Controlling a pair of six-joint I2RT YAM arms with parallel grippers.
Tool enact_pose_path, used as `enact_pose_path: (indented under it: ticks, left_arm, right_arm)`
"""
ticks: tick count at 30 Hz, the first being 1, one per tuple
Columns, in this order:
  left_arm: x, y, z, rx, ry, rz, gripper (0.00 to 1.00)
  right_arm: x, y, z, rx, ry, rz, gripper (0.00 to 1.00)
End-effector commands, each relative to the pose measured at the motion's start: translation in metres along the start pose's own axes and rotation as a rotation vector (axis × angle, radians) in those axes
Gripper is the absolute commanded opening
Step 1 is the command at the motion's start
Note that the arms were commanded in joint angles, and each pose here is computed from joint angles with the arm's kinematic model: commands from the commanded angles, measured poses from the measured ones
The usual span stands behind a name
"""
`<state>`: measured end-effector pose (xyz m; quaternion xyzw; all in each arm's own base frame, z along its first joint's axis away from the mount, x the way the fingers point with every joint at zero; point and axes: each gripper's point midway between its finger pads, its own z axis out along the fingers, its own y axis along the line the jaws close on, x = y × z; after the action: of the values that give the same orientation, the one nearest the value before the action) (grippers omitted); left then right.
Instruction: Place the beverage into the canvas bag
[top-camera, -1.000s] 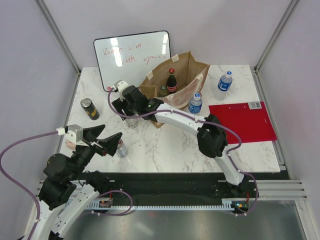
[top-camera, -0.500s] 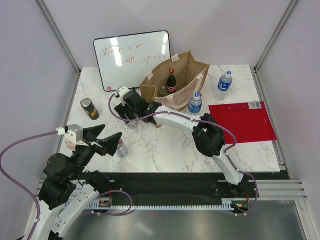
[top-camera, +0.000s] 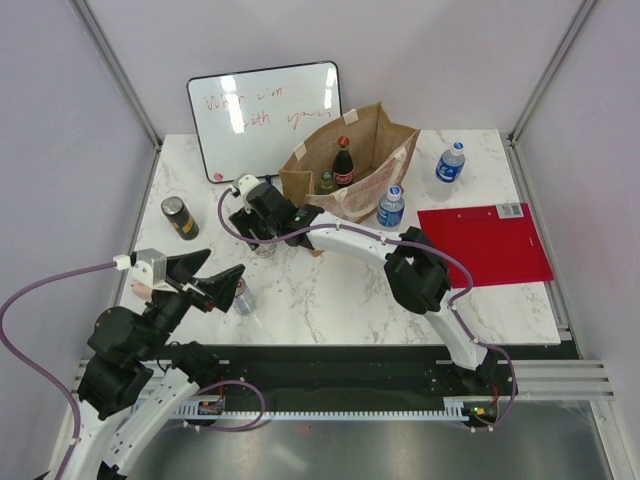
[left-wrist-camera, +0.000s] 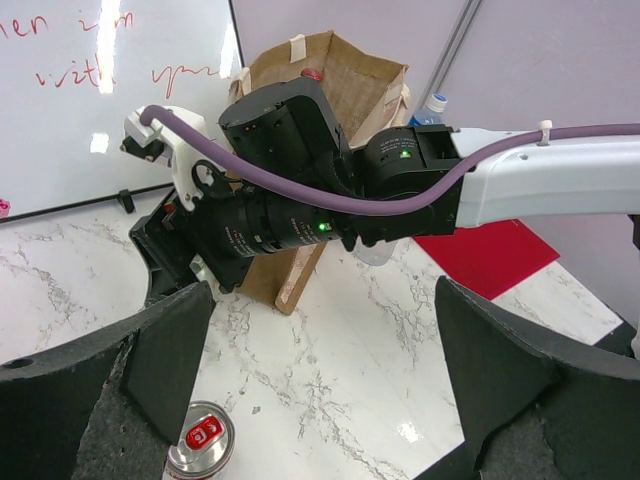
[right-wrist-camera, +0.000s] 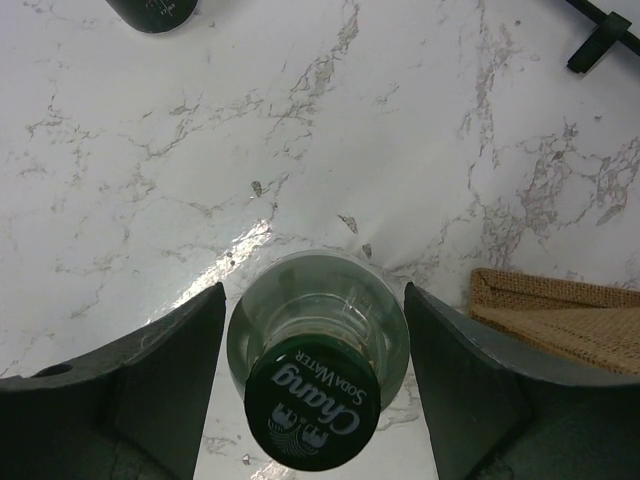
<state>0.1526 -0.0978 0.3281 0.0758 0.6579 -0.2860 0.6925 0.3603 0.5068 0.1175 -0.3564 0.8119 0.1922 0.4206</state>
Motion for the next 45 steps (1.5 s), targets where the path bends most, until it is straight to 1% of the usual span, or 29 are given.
enact_pose_path:
  ticks: [1, 5, 9, 11, 14, 17, 18, 19, 20, 21, 22, 23, 25, 26, 27, 28, 30, 31, 33, 34, 35, 36, 37, 41, 42, 45]
  left_arm:
    - [-0.008, 0.003, 0.002, -0.011, -0.034, 0.034, 0.99]
    - [-0.008, 0.003, 0.002, -0.013, -0.034, 0.034, 0.99]
    - [-0.008, 0.003, 0.002, -0.014, -0.034, 0.034, 0.99]
    - [-0.008, 0.003, 0.002, -0.014, -0.036, 0.034, 0.99]
    - [-0.008, 0.004, 0.002, -0.015, -0.036, 0.034, 0.99]
    - [-0.008, 0.004, 0.002, -0.017, -0.037, 0.034, 0.99]
    - [-0.008, 0.004, 0.002, -0.019, -0.036, 0.034, 0.99]
    - [-0.008, 0.004, 0.002, -0.02, -0.036, 0.034, 0.99]
    - [-0.008, 0.004, 0.002, -0.02, -0.036, 0.034, 0.99]
    - [-0.008, 0.005, 0.002, -0.022, -0.036, 0.034, 0.99]
    - [-0.008, 0.005, 0.002, -0.021, -0.038, 0.034, 0.99]
    - [-0.008, 0.005, 0.002, -0.024, -0.039, 0.034, 0.99]
    - [-0.009, 0.006, 0.001, -0.027, -0.041, 0.034, 0.99]
    - [-0.009, 0.006, 0.001, -0.028, -0.043, 0.033, 0.99]
    - [-0.009, 0.006, 0.001, -0.029, -0.04, 0.034, 0.99]
    - [-0.009, 0.006, 0.001, -0.029, -0.04, 0.034, 0.99]
    - [-0.008, 0.006, 0.002, -0.031, -0.036, 0.034, 0.99]
    - [-0.006, 0.007, 0.003, -0.033, -0.03, 0.035, 0.99]
    - [-0.006, 0.007, 0.003, -0.035, -0.027, 0.035, 0.99]
    - [-0.005, 0.008, 0.004, -0.04, -0.022, 0.036, 0.99]
    - [-0.005, 0.009, 0.004, -0.045, -0.02, 0.036, 0.99]
    - [-0.004, 0.009, 0.005, -0.047, -0.016, 0.035, 0.99]
    - [-0.002, 0.01, 0.007, -0.051, -0.008, 0.036, 0.99]
    - [0.002, 0.012, 0.011, -0.066, 0.021, 0.029, 0.99]
    - [0.005, 0.012, 0.013, -0.072, 0.035, 0.026, 0.99]
    - [0.01, 0.011, 0.018, -0.077, 0.069, 0.007, 0.98]
  right_arm:
    - [0.012, 0.009, 0.006, -0.019, 0.024, 0.015, 0.79]
    - [0.011, 0.01, 0.005, -0.025, 0.022, 0.014, 0.8]
    - [0.02, 0.012, 0.008, -0.034, 0.043, 0.014, 0.84]
    - [0.026, 0.011, 0.01, -0.032, 0.053, 0.016, 0.84]
    - [0.028, 0.009, 0.01, -0.018, 0.057, 0.017, 0.78]
    - [0.022, 0.009, 0.008, -0.021, 0.048, 0.013, 0.62]
    - [0.019, 0.009, 0.006, -0.018, 0.041, 0.014, 0.41]
    - [0.016, 0.008, 0.003, -0.014, 0.036, 0.013, 0.33]
    - [0.004, 0.008, -0.007, -0.017, 0.012, 0.016, 0.26]
    - [-0.005, 0.008, -0.013, -0.019, -0.008, 0.014, 0.13]
    - [-0.014, 0.007, -0.021, -0.019, -0.025, 0.016, 0.06]
    - [-0.034, 0.007, -0.038, -0.025, -0.064, 0.018, 0.0]
    - [-0.058, 0.006, -0.061, -0.027, -0.108, 0.009, 0.0]
    - [-0.081, 0.006, -0.084, -0.028, -0.145, 0.005, 0.0]
    - [-0.092, 0.004, -0.096, -0.026, -0.16, 0.0, 0.0]
    - [-0.114, 0.004, -0.113, -0.03, -0.203, -0.011, 0.0]
    - [-0.129, 0.0, -0.141, -0.034, -0.213, -0.017, 0.0]
    - [-0.146, 0.002, -0.157, -0.058, -0.247, -0.015, 0.0]
    - [-0.157, -0.006, -0.182, -0.066, -0.255, -0.004, 0.0]
    - [-0.17, -0.008, -0.202, -0.073, -0.286, 0.002, 0.0]
    - [-0.177, -0.011, -0.212, -0.073, -0.308, 0.008, 0.0]
    - [-0.183, -0.019, -0.222, -0.062, -0.329, 0.018, 0.0]
    - [-0.195, -0.026, -0.242, -0.052, -0.371, 0.027, 0.0]
    - [-0.218, -0.069, -0.28, 0.035, -0.457, 0.058, 0.0]
    - [-0.22, -0.091, -0.285, 0.07, -0.466, 0.081, 0.0]
    - [-0.228, -0.123, -0.302, 0.109, -0.503, 0.104, 0.0]
